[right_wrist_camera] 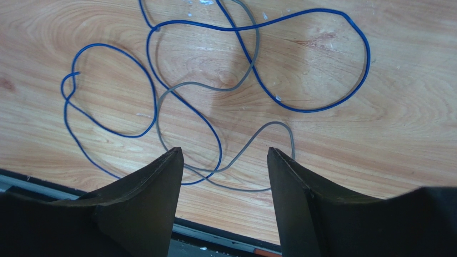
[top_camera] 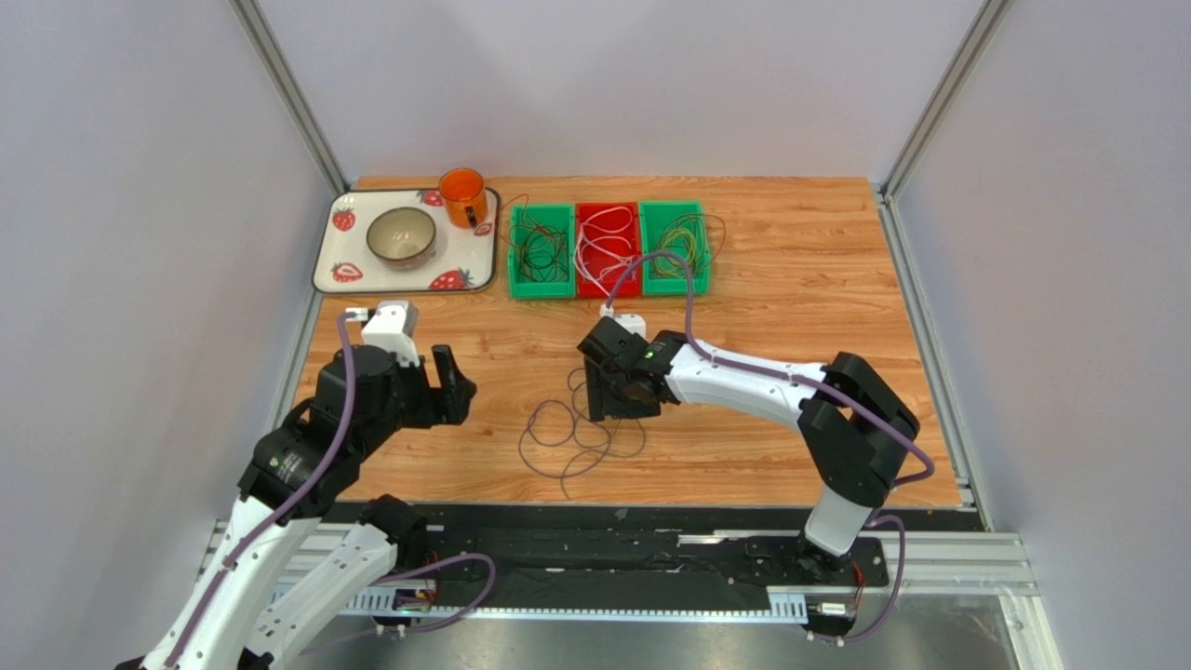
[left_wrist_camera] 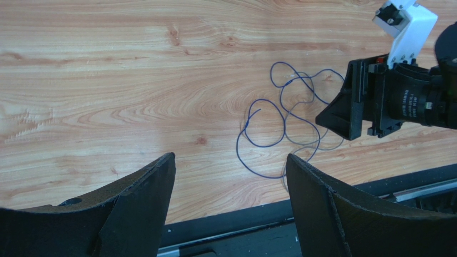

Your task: Untangle the cables

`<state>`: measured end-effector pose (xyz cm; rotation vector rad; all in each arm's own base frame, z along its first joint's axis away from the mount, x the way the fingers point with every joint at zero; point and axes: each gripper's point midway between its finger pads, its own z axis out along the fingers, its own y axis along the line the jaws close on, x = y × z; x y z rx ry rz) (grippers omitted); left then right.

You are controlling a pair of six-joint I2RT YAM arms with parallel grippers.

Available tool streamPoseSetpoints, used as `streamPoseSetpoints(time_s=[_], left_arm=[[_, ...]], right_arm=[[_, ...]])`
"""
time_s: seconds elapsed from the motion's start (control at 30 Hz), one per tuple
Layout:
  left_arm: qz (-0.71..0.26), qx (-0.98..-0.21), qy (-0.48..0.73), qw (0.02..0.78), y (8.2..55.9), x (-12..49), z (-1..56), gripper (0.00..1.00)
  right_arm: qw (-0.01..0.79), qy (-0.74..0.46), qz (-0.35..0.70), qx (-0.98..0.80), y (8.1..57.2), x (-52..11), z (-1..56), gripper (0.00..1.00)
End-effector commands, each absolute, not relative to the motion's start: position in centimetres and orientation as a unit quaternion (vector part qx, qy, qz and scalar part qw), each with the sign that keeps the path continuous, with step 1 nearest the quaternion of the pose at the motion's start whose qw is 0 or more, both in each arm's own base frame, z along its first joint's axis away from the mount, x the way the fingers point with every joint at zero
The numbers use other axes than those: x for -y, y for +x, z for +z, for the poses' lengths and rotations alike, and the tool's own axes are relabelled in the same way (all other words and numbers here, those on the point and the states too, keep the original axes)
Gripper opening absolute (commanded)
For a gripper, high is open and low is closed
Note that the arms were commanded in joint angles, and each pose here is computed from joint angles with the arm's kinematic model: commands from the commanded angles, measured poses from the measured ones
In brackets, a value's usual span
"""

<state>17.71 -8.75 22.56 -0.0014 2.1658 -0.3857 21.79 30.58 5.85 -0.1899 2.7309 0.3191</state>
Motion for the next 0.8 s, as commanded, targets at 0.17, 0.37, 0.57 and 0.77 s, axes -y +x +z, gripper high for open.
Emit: streamPoseSetpoints(time_s=[0.17,0.37,0.57,0.77], left_arm=[[-0.172,-0.871,0.0,0.46,17.6,9.1,23.2,0.84],[-0.162,-0.892,0.008,0.422,18.2,10.3,21.6,0.83],[-0.131,-0.931,0.015,0.341,20.0,15.7,15.7,0.79],[-0.105,-0.93,0.025,0.352,22.1,18.1,11.1,0.71]], right_arm=[[0.181,-0.022,0.095,-0.979,21.9,-31.0,2.4,0.56],[0.207,-0.017,0.087,-0.974,22.8,-30.5,3.5,0.25],[0.222,-0.02,0.07,-0.972,22.8,-29.1,5.0,0.0],[0.237,-0.028,0.069,-0.969,21.8,-27.0,6.8,0.0]])
